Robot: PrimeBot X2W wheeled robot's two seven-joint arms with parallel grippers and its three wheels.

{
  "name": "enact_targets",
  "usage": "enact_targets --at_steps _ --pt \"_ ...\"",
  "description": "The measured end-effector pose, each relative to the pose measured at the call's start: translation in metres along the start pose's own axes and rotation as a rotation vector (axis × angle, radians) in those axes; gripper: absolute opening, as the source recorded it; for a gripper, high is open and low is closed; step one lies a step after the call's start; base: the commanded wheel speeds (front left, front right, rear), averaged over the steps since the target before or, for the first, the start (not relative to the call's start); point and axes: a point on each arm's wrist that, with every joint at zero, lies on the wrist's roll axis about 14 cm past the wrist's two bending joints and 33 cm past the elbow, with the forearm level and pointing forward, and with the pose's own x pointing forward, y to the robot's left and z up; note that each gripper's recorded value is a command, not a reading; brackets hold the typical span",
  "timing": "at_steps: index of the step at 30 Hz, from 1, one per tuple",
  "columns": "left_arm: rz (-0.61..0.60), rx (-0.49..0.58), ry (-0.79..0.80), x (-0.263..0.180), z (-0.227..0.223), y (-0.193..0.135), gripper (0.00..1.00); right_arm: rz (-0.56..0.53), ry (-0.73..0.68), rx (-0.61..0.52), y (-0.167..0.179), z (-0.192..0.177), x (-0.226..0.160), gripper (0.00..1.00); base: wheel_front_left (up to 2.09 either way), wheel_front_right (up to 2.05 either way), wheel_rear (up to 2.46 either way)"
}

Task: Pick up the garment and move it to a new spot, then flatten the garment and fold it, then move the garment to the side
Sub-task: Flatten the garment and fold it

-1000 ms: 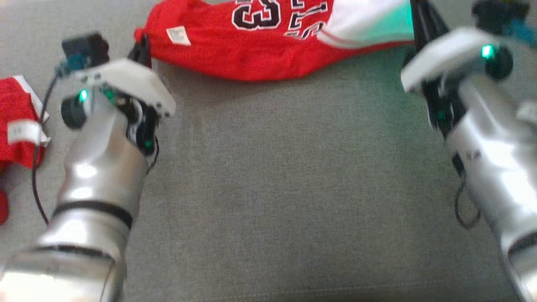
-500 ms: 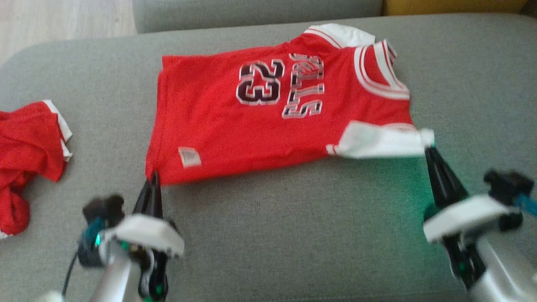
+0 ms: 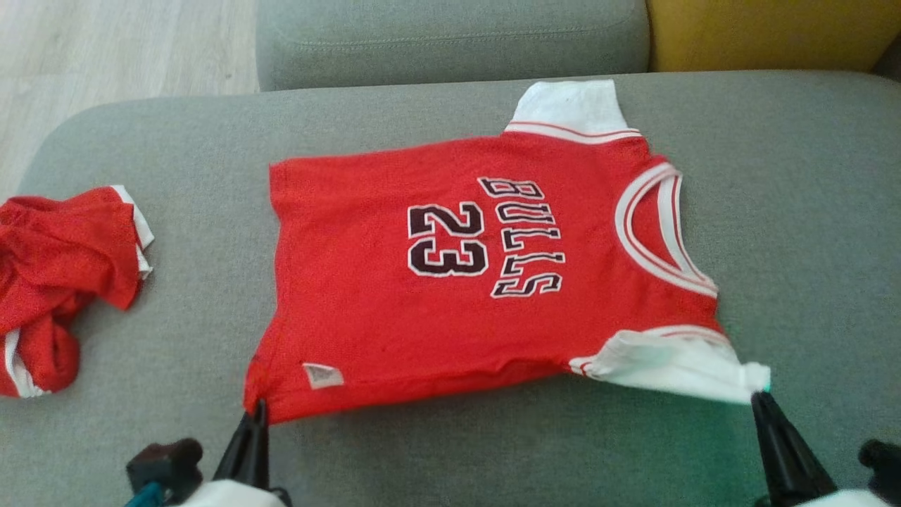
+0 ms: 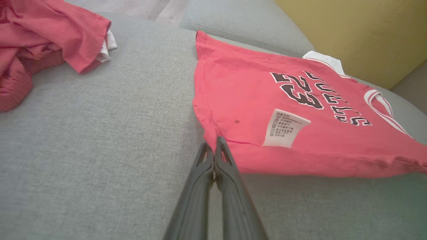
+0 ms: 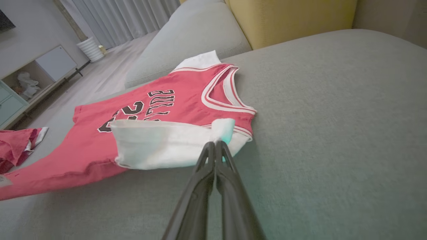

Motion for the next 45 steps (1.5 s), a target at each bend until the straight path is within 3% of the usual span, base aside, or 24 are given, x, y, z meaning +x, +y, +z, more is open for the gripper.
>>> enact_targets --at_steps 12,22,31,38,39,40,41,42,43,45 --pt "0.011 0.060 0.061 -0.001 0.001 0.016 0.00 -0.004 0.021 0.004 0.005 0.002 -0.008 0.00 0.00 0.00 0.00" --pt "-0.049 0.021 0.189 0.054 -0.001 0.003 0.00 0.102 -0.087 -0.129 0.015 0.054 0.069 0.00 0.00 0.00 0.00" --pt "-0.056 -0.007 0.196 0.102 0.010 0.005 0.00 0.134 -0.036 -0.181 0.006 0.047 0.127 0.00 0.00 0.00 0.00" --pt "-0.034 -0.026 0.262 0.115 -0.017 0.014 0.00 0.139 0.066 -0.188 -0.002 0.015 0.156 0.00 0.00 0.00 0.00" --pt "-0.036 -0.033 0.277 0.115 -0.023 0.014 0.00 0.140 0.089 -0.189 -0.002 0.008 0.158 0.34 0.00 0.00 0.00" --pt "-0.032 -0.038 0.293 0.114 -0.029 0.015 0.00 0.144 0.101 -0.184 -0.002 0.003 0.159 0.90 0.00 0.00 0.00" --pt "-0.029 -0.043 0.300 0.114 -0.034 0.014 0.34 0.149 0.114 -0.186 0.000 -0.002 0.159 1.00 0.00 0.00 0.00" --pt "-0.029 -0.046 0.297 0.114 -0.036 0.014 0.93 0.154 0.120 -0.190 0.001 -0.005 0.159 1.00 0.00 0.00 0.00" --pt "-0.031 -0.047 0.288 0.114 -0.036 0.013 1.00 0.160 0.120 -0.193 0.003 -0.007 0.159 1.00 0.00 0.00 0.00" --pt "-0.025 -0.038 0.253 0.115 -0.032 0.014 1.00 0.163 0.103 -0.194 0.004 -0.007 0.158 1.00 0.00 0.00 0.00"
